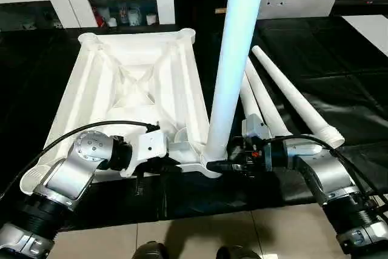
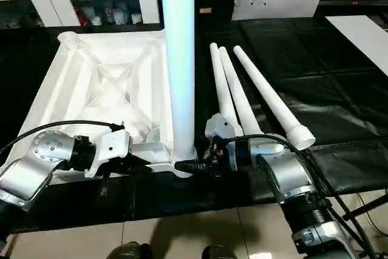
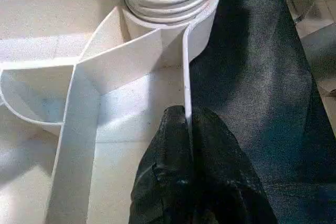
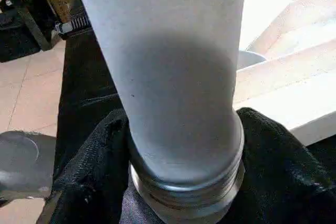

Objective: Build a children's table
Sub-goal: Rotate leg to tighten

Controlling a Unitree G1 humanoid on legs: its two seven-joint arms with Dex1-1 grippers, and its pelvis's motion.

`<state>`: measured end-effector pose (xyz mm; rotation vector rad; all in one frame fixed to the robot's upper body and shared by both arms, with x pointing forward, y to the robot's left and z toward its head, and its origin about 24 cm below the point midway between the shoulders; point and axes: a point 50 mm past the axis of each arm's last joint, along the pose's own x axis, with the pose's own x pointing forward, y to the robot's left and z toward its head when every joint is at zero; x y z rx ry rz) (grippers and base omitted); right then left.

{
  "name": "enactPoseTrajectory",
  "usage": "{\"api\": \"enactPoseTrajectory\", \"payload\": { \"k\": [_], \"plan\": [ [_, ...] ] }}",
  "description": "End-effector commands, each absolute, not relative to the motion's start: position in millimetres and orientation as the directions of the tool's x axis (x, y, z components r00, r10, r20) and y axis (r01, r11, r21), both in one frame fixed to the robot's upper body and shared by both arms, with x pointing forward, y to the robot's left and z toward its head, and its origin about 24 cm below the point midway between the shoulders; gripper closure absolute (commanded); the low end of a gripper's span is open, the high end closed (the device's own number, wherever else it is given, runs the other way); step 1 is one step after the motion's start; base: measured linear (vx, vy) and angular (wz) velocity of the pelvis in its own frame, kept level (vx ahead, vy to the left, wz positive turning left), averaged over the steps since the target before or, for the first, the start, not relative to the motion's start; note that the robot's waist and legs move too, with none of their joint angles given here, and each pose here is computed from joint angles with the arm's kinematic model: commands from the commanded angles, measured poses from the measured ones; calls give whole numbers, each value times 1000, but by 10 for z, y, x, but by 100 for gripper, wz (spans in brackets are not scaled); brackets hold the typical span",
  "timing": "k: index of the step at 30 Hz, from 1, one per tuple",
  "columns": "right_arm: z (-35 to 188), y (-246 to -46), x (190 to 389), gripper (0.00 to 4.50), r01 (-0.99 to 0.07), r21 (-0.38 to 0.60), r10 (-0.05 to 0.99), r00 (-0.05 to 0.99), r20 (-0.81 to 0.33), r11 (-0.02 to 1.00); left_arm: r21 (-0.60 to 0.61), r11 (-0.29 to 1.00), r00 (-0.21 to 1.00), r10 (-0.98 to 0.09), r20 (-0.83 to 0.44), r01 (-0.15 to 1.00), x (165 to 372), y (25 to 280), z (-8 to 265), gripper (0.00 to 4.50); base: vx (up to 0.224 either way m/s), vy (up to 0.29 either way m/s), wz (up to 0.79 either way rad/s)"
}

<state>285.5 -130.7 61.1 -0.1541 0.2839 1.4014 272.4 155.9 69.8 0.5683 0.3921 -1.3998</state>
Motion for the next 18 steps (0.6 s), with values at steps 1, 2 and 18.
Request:
{"api": "enactPoseTrajectory", "payload": {
  "k": [1,2,18],
  "plan": [
    [617,-1264,2824,175,-991,73,954,89,-286,115,154,47,129,-798,-588,987,2735,1561,718,450,0,0,0],
    [614,-1261,2820,175,-991,74,954,88,-286,113,153,46,128,-798,-588,987,2732,1563,717,450,0,0,0],
    [275,-412,2938,177,-809,203,828,503,-249,552,123,518,519,-752,-407,846,2878,1097,795,450,0,0,0]
  ]
}}
